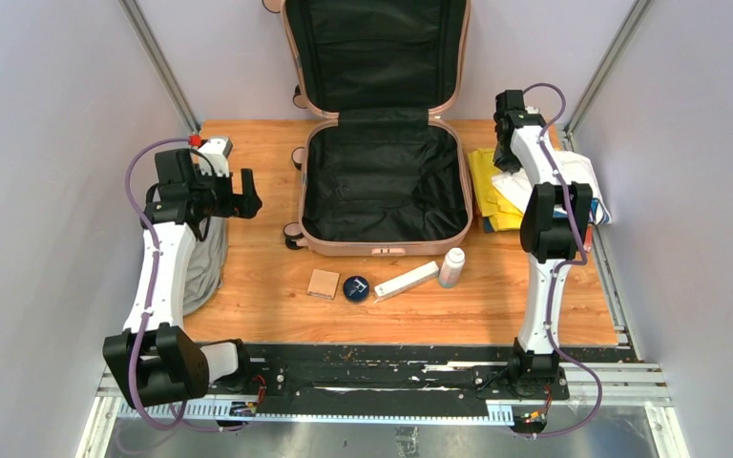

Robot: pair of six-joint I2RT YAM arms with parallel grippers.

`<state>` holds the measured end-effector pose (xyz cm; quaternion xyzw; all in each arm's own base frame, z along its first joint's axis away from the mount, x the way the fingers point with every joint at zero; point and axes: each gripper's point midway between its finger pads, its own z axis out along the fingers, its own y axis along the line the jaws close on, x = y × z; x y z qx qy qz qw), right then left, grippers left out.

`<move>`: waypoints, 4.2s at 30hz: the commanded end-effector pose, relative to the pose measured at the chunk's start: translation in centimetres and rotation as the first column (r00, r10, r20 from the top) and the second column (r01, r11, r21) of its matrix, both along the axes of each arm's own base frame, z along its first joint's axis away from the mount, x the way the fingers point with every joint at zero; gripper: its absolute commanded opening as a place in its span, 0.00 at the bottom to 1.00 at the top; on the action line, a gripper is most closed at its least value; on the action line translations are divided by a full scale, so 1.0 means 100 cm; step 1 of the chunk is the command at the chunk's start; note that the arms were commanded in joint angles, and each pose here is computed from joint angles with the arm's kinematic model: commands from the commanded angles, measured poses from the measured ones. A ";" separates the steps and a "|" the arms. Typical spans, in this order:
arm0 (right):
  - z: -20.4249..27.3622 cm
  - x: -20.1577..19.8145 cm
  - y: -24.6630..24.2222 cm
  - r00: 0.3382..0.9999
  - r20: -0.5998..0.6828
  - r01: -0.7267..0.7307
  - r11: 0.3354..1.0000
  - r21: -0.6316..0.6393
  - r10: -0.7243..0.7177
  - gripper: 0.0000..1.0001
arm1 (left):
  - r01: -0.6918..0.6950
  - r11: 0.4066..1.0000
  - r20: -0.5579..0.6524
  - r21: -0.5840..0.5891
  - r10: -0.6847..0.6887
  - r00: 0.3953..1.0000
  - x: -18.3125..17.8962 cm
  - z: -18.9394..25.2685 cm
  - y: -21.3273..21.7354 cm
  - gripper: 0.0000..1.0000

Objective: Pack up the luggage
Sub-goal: Pick up the clothes from the corner of the board, then place the clothes in the luggage.

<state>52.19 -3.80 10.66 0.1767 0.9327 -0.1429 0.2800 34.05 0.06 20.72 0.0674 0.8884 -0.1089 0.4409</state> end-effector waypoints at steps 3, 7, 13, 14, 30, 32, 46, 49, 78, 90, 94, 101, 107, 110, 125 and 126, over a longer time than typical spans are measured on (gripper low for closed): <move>-0.007 -0.016 -0.014 0.998 -0.031 0.049 0.991 0.128 -0.045 0.11 | -0.011 0.999 0.010 0.042 0.010 1.000 -0.010 0.002 0.006 1.00; -0.004 -0.020 -0.016 0.999 -0.033 0.027 0.991 0.130 -0.023 0.48 | -0.011 0.999 0.014 0.039 0.010 1.000 -0.012 0.005 0.005 1.00; -0.020 -0.021 -0.008 0.997 -0.079 0.008 0.985 0.173 0.006 0.26 | -0.012 0.998 0.025 0.059 0.011 1.000 -0.016 0.010 0.007 1.00; -0.023 -0.021 -0.006 0.996 -0.087 0.003 0.983 0.185 0.013 0.21 | -0.014 0.998 0.028 0.067 0.012 1.000 -0.017 0.011 0.008 1.00; 0.114 -0.024 0.047 0.953 0.277 -0.228 0.890 0.395 0.121 0.00 | -0.012 0.996 0.039 0.091 0.008 0.999 -0.025 0.019 0.010 1.00; 0.129 -0.026 0.058 0.936 0.313 -0.284 0.866 0.411 0.159 0.00 | -0.013 0.995 0.040 0.096 0.009 0.999 -0.026 0.020 0.010 1.00; 0.152 -0.056 0.189 0.806 0.369 -0.589 0.680 0.436 0.462 0.00 | -0.009 0.994 0.053 0.109 0.004 0.999 -0.031 0.026 0.010 1.00; 0.157 -0.063 0.227 0.766 0.386 -0.643 0.614 0.458 0.514 0.00 | -0.008 0.993 0.057 0.114 0.002 0.998 -0.033 0.028 0.010 1.00; 0.057 -0.023 0.427 0.852 0.342 -0.510 0.477 0.716 0.397 0.00 | -0.020 0.986 0.038 0.163 0.014 0.999 -0.044 0.021 0.016 1.00; 0.029 0.026 0.456 0.931 0.364 -0.318 0.546 0.775 0.025 0.00 | -0.022 0.984 0.025 0.177 0.018 1.000 -0.051 0.019 0.018 1.00; 0.035 0.043 0.459 0.914 0.395 -0.290 0.534 0.794 -0.092 0.00 | -0.019 0.981 0.021 0.192 0.016 1.000 -0.054 0.018 0.019 1.00; 0.026 0.052 0.470 0.914 0.378 -0.257 0.507 0.822 -0.150 0.00 | -0.021 0.978 0.031 0.209 0.015 0.999 -0.058 0.021 0.021 1.00; 0.018 0.042 0.452 0.917 0.386 -0.251 0.605 0.756 -0.103 0.49 | -0.003 0.981 0.020 0.195 -0.001 1.000 -0.062 0.019 0.016 1.00; 0.038 0.046 0.439 0.892 0.449 -0.304 0.655 0.691 -0.059 0.83 | 0.018 0.980 0.021 0.197 -0.022 1.000 -0.068 0.020 0.013 1.00; 0.117 -0.002 0.322 0.760 0.499 -0.556 0.815 0.165 0.417 0.79 | 0.046 0.975 0.036 0.217 -0.055 0.998 -0.078 0.032 0.010 1.00; 0.125 -0.010 0.308 0.755 0.485 -0.552 0.827 0.106 0.442 0.81 | 0.050 0.976 0.032 0.213 -0.058 0.998 -0.078 0.032 0.009 1.00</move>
